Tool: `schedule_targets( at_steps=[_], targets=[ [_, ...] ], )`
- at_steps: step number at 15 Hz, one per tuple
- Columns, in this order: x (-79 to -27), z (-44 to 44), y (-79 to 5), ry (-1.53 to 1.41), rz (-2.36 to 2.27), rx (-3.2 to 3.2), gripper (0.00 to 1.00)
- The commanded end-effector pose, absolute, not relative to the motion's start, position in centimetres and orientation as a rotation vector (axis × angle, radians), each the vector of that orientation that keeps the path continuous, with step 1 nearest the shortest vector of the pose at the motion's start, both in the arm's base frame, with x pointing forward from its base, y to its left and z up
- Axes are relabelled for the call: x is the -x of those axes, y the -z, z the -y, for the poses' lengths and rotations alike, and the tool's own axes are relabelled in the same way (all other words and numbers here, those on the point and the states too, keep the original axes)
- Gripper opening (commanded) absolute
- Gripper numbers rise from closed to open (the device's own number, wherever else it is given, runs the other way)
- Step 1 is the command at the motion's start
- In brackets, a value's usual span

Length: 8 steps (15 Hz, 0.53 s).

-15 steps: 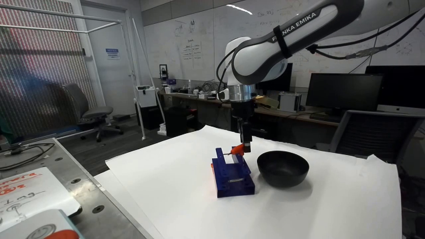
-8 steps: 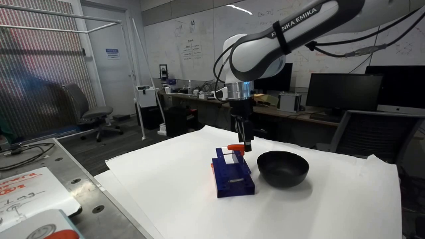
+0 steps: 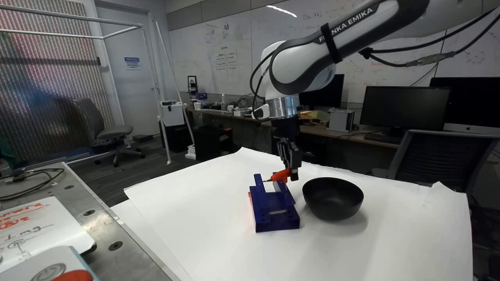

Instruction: Put the orange object inside the bowl.

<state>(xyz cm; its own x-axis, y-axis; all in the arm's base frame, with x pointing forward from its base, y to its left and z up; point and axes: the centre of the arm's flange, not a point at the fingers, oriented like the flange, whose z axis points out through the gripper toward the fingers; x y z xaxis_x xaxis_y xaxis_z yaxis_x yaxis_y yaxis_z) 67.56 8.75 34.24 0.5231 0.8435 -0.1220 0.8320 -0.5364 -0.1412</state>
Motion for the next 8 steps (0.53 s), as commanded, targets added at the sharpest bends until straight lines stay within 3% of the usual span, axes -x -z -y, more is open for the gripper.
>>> schedule_targets(
  at_steps=[1, 5, 8],
  targets=[
    [-67.23, -8.63, -35.23, -0.279, 1.513, 2.635, 0.66],
    [-67.03, -9.09, -35.23, -0.283, 1.565, 2.601, 0.95],
    [-67.19, -9.6, -35.11, -0.262, 1.6, 2.594, 1.0]
  ],
)
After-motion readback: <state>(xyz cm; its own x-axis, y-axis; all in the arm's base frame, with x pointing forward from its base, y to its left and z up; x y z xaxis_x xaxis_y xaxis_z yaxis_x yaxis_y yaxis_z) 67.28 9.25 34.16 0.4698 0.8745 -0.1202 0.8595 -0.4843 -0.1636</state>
